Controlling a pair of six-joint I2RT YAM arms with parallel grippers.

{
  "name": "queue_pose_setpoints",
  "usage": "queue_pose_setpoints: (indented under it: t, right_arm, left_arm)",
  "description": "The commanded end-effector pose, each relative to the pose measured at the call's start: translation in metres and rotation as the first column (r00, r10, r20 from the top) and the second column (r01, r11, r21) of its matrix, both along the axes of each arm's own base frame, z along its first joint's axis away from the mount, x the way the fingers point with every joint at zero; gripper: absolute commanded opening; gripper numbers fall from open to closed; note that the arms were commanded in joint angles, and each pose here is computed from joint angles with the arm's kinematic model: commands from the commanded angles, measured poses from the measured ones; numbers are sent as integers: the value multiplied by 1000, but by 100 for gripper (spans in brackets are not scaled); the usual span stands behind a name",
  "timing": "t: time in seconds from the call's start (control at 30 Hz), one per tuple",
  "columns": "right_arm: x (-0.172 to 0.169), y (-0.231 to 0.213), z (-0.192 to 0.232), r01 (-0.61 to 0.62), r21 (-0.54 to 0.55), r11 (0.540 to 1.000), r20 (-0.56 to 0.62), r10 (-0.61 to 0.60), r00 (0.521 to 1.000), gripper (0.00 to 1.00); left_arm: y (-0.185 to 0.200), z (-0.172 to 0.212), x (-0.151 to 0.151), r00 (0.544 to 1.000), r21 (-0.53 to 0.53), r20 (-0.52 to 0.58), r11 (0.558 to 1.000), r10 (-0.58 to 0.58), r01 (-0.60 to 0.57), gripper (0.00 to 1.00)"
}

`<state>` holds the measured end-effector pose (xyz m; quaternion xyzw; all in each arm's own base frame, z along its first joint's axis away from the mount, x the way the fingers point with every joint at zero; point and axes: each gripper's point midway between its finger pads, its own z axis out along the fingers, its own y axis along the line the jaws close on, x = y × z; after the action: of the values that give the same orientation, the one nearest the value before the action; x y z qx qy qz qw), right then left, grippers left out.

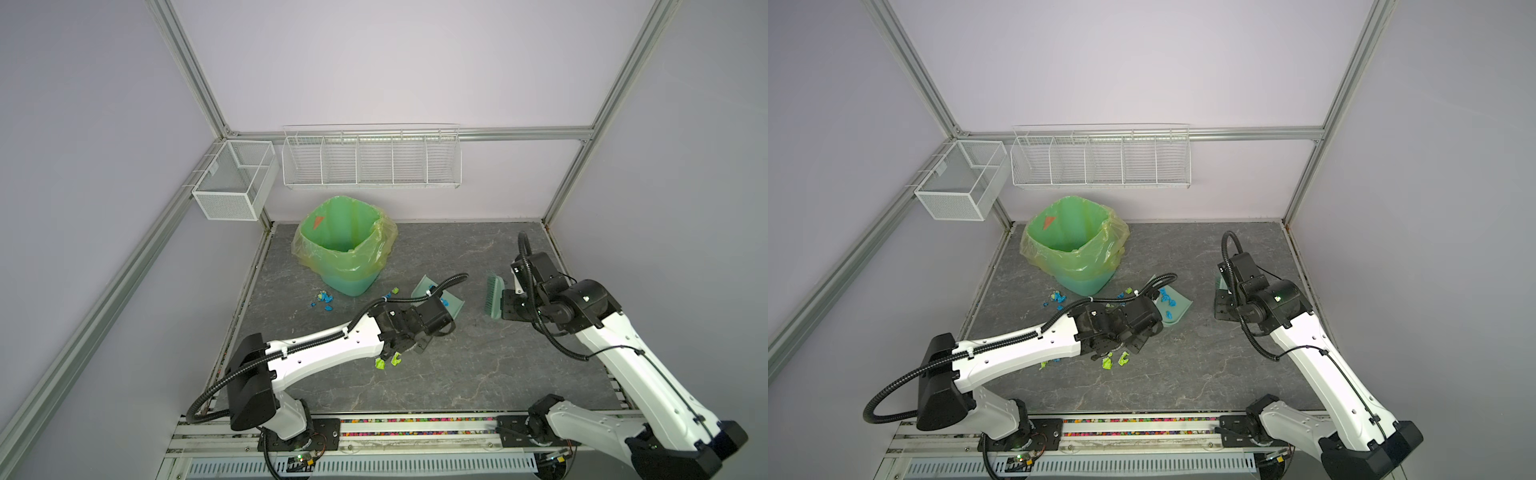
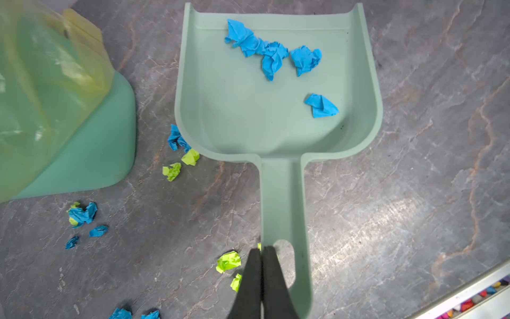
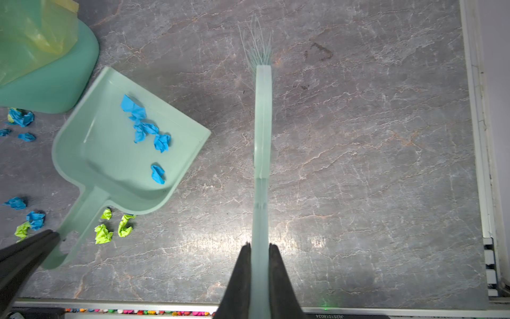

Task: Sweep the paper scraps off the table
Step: 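Lift the dustpan with the left gripper toward the green bin while the right withdraws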

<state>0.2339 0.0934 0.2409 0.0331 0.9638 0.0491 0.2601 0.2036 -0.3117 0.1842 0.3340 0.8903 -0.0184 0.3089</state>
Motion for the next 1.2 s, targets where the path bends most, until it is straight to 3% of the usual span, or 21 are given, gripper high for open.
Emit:
queue_pose_setpoints:
  t: [0.0,0.33,0.77,0.97,1.17]
  right_arm:
    - [6,4,-1,-14,13,1000,13,13,1000,7]
    - [12,9,-8,-35,27,999,-5,36,999,7]
    - [8,7,-9,-38,35,999,5,37,999,7]
    - [4,6,-11,-34,40,999,4,34,999,7]
    - [6,7,-7,-39,49,998,17,38,999,7]
  left_arm:
    - [4,51,13,997,-76,81,997,12,-6,0]
    - [25,120,46,972,-118,227,992,63,-37,0]
    - [112,181,98,881,-47,416,973,226,-227,0]
    - [169,207,117,786,28,533,922,312,-385,0]
    - [217,220,130,687,177,654,819,317,-546,0]
